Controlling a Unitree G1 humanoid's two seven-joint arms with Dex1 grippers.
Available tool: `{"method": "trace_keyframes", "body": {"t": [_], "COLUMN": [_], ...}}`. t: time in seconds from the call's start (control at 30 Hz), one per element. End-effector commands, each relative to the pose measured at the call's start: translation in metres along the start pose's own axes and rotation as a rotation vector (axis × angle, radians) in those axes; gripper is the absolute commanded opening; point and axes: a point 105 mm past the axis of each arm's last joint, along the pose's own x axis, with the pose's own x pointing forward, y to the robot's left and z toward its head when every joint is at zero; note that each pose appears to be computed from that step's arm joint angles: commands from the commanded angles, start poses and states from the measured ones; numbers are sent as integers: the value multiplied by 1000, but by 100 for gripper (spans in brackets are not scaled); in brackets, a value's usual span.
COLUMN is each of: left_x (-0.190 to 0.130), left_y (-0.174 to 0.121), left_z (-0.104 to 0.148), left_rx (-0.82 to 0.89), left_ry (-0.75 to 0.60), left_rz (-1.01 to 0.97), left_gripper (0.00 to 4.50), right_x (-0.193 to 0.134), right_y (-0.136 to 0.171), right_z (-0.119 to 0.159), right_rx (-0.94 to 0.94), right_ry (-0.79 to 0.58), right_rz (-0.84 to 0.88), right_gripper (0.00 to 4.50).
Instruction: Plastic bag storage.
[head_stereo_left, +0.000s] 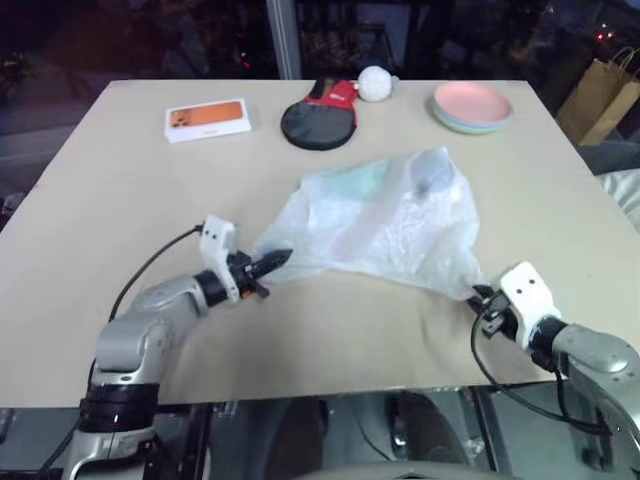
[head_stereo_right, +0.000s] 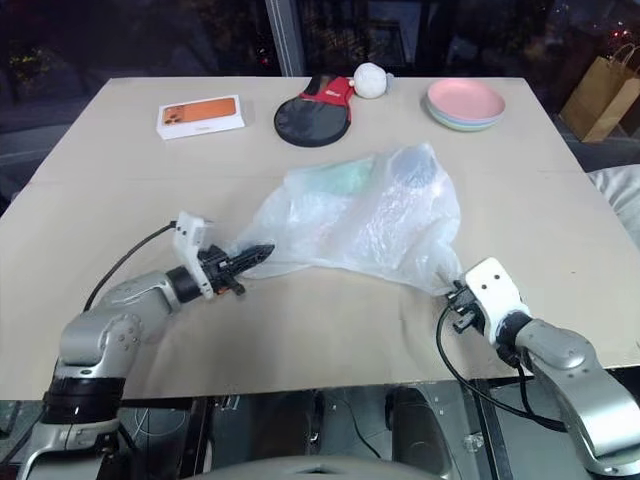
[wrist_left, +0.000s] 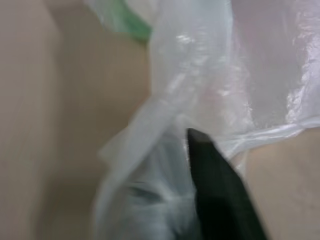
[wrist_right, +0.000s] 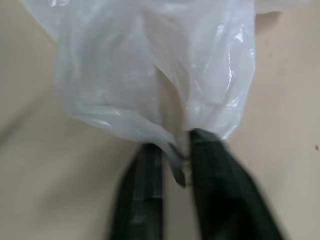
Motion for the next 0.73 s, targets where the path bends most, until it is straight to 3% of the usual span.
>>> {"method": "trace_keyframes", "body": {"t": [0.03, 0.13, 0.17, 0.3, 0.47, 0.73], "left_x": [-24, -45, -50, -62, -69, -74], "left_y": [-12, -7, -6, -2, -33, -51], "left_z": [22, 16, 14, 20, -4, -19], "left_rx": [72, 85, 91, 104, 171, 152], "left_ry": [-105, -58, -41, -22, 112, 136], "left_rz": [-30, 2, 10, 11, -150, -180], "left_gripper": [263, 393, 436, 436, 436, 436], "right_x": [-36, -63, -69, -82, -79, -81], "right_y": [1, 1, 0, -7, -31, -63], "right_z": [18, 14, 13, 0, -19, -14], "right_rx": [-35, -17, -10, -40, -45, -84], "right_ry": [-97, -79, -79, -15, 13, -19], "right_rz": [5, 16, 20, 15, -61, -83], "right_gripper": [275, 406, 412, 412, 412, 412]}}
